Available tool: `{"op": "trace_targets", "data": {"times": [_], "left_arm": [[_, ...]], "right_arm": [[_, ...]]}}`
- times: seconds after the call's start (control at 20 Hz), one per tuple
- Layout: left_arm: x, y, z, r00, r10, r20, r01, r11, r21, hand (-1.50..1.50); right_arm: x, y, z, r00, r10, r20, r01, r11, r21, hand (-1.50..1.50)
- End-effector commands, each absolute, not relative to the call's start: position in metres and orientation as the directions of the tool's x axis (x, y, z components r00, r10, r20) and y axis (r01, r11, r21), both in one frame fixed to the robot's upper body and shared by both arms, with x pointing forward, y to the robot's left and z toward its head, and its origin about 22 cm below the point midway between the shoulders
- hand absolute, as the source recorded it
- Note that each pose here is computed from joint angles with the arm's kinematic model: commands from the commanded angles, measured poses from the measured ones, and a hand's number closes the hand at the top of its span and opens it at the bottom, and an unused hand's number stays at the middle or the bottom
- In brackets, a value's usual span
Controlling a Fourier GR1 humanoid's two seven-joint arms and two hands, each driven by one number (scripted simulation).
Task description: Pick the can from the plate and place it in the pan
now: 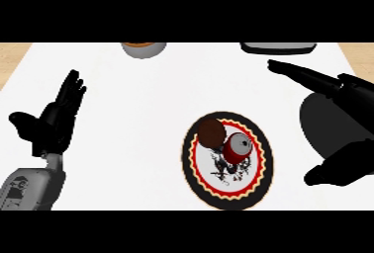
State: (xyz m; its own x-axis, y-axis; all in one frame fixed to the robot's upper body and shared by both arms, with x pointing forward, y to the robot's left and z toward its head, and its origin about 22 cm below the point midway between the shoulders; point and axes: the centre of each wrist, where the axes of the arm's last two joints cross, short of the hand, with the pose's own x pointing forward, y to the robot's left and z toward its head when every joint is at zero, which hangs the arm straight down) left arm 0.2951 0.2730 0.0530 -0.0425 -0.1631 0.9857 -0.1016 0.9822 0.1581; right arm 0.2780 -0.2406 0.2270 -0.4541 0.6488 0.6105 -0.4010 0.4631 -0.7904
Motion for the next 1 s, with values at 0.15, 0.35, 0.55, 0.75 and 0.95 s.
{"op": "trace_targets", "data": {"times": [0.15,0.35,0.55,0.75,0.95], "left_arm": [[0.288,0.265,0.052,-0.049,-0.152,0.987,-0.106,0.983,0.147,0.0],[0.301,0.272,0.049,-0.048,-0.15,0.988,-0.101,0.984,0.144,0.0],[0.298,0.268,0.063,-0.047,-0.152,0.987,-0.082,0.986,0.148,0.0],[0.292,0.254,0.041,-0.051,-0.173,0.984,-0.114,0.979,0.167,0.0],[0.299,0.281,0.058,-0.046,-0.163,0.986,-0.116,0.981,0.157,0.0]], "right_arm": [[0.276,-0.212,0.214,-0.406,0.709,0.576,-0.435,0.404,-0.805,-1.5],[0.255,-0.2,0.192,-0.37,0.731,0.573,-0.444,0.403,-0.8,-1.5],[0.274,-0.188,0.18,-0.327,0.772,0.545,-0.412,0.402,-0.818,-1.5],[0.282,-0.206,0.174,-0.281,0.806,0.521,-0.434,0.377,-0.818,-1.5],[0.297,-0.204,0.171,-0.303,0.803,0.514,-0.492,0.33,-0.806,-1.5]]}}
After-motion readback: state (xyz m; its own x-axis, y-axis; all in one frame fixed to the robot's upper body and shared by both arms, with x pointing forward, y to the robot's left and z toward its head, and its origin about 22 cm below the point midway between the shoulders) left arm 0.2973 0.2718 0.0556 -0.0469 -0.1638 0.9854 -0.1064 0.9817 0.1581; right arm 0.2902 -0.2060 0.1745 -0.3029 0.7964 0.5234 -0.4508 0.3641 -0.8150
